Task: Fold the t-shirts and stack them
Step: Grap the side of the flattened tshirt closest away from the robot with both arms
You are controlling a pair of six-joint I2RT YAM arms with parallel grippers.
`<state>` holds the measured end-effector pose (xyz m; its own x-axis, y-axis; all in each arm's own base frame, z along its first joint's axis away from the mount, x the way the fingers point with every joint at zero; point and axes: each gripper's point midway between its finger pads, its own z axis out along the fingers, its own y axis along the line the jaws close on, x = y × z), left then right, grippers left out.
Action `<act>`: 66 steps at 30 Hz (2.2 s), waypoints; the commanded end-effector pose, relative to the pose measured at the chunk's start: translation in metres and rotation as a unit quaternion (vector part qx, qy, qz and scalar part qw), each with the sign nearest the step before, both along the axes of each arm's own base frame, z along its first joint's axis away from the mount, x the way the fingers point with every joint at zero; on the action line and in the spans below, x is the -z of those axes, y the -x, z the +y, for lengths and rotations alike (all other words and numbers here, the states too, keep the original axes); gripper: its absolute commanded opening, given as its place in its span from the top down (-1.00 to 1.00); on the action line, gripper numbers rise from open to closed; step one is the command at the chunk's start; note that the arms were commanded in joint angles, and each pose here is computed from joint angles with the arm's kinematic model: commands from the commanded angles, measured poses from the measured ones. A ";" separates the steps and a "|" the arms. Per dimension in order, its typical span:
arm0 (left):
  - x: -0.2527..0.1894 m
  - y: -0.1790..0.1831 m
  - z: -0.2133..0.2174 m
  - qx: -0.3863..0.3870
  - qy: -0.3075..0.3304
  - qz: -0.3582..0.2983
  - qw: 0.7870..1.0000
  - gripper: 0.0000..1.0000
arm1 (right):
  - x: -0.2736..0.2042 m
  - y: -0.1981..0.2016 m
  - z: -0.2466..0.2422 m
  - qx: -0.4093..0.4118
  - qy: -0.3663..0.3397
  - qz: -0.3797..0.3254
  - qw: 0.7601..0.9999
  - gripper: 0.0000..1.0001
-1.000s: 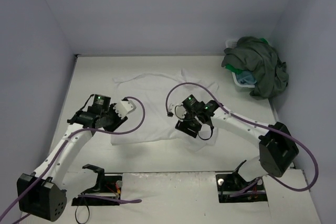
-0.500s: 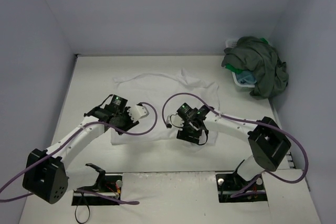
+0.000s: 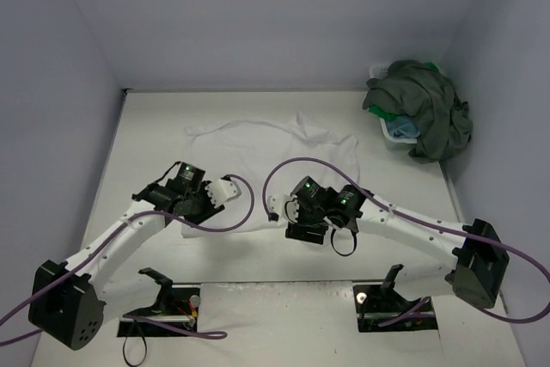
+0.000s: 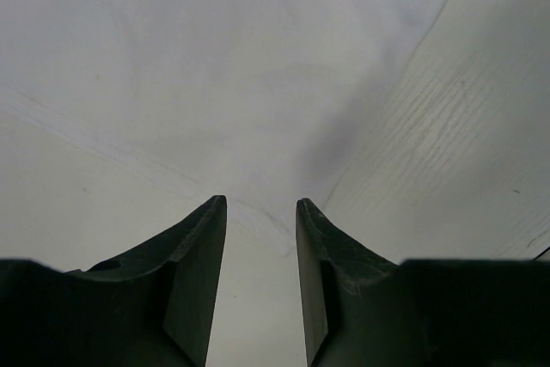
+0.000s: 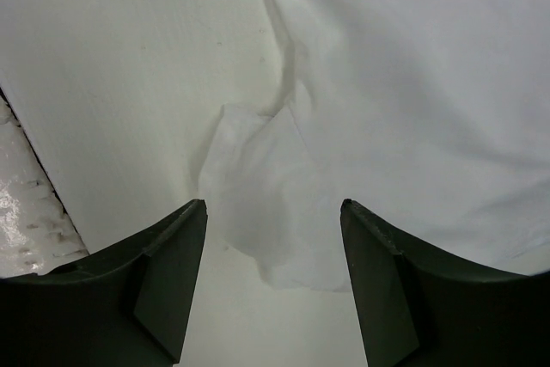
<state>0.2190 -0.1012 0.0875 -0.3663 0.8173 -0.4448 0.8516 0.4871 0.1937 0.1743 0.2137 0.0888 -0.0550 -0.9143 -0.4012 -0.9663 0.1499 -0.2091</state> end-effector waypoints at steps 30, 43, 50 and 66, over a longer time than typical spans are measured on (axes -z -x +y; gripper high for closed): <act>-0.006 -0.014 0.015 -0.051 -0.022 -0.051 0.997 0.35 | 0.074 0.028 -0.029 -0.060 0.125 0.087 0.987 0.60; 0.002 -0.015 0.009 -0.051 0.002 -0.063 0.997 0.34 | 0.029 -0.007 -0.031 -0.010 0.069 0.010 0.998 1.00; 0.003 -0.003 -0.008 -0.015 0.035 -0.029 0.999 0.32 | 0.014 -0.029 -0.039 0.031 0.022 0.017 0.999 1.00; 0.054 0.028 0.028 0.078 -0.087 0.048 0.992 0.18 | 0.017 -0.028 -0.031 0.030 0.010 0.037 0.999 1.00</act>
<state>0.1802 -0.0790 0.0358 -0.3067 0.8997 -0.3105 0.9225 0.3613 0.1358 0.1953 0.1735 0.0591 -0.1517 -0.9269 -0.3434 -0.9691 0.2079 -0.1330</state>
